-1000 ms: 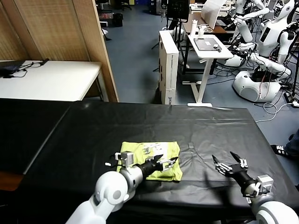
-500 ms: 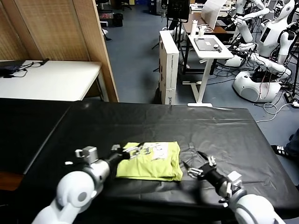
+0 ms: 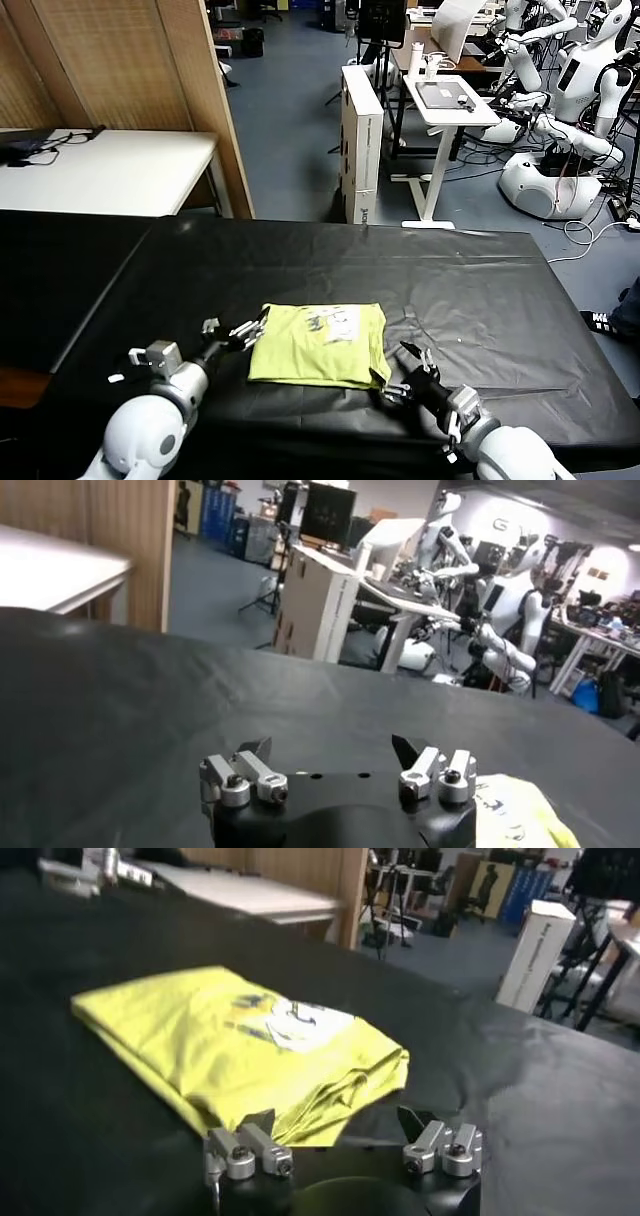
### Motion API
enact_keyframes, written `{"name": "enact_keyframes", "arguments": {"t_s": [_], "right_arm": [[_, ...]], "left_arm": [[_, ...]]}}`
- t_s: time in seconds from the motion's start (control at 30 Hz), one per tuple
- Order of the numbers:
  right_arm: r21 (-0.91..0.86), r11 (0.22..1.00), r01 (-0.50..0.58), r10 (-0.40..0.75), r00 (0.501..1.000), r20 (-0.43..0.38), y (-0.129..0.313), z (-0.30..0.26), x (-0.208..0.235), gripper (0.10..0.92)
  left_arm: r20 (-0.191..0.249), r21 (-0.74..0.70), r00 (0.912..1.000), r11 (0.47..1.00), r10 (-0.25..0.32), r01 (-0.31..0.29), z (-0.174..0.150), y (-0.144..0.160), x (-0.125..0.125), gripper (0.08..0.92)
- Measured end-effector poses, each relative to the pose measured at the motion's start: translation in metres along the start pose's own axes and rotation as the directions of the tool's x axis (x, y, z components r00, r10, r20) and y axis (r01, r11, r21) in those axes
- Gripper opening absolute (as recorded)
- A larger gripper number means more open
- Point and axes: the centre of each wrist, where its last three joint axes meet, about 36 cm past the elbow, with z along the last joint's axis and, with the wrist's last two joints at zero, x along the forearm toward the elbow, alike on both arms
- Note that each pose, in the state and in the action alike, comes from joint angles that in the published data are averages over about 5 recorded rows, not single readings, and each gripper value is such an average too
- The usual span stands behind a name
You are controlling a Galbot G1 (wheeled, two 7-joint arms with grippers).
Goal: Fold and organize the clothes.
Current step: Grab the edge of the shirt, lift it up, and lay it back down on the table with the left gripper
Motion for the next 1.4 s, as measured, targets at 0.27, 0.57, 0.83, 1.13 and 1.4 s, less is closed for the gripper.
{"name": "enact_keyframes", "arguments": {"t_s": [0.27,0.57,0.83,1.13,1.4], "right_arm": [[-0.147,0.989,-0.029,0.043,0.995,0.090,-0.005,-0.014,0.013,0.907],[-0.232,0.972,-0.035,0.065,0.990,0.125,-0.019,-0.041,0.028,0.907],[-0.265,0.962,-0.061,0.106,0.981,0.160,-0.034,-0.055,0.038,0.907],[-0.264,0.960,-0.092,0.142,0.973,0.179,-0.043,-0.062,0.048,0.907],[-0.258,0.961,-0.099,0.149,0.972,0.180,-0.045,-0.063,0.051,0.907]], "left_arm": [[0.031,0.020,0.9994,1.000,-0.018,0.017,0.014,-0.002,-0.002,0.907],[0.043,0.063,0.9976,0.997,-0.055,0.052,0.038,-0.002,-0.012,0.907],[0.035,0.133,0.9971,0.989,-0.068,0.063,0.058,-0.012,-0.014,0.907],[0.020,0.187,0.9969,0.980,-0.077,0.072,0.071,-0.019,-0.018,0.907],[0.004,0.215,0.9967,0.974,-0.081,0.079,0.080,-0.015,-0.023,0.905]]}}
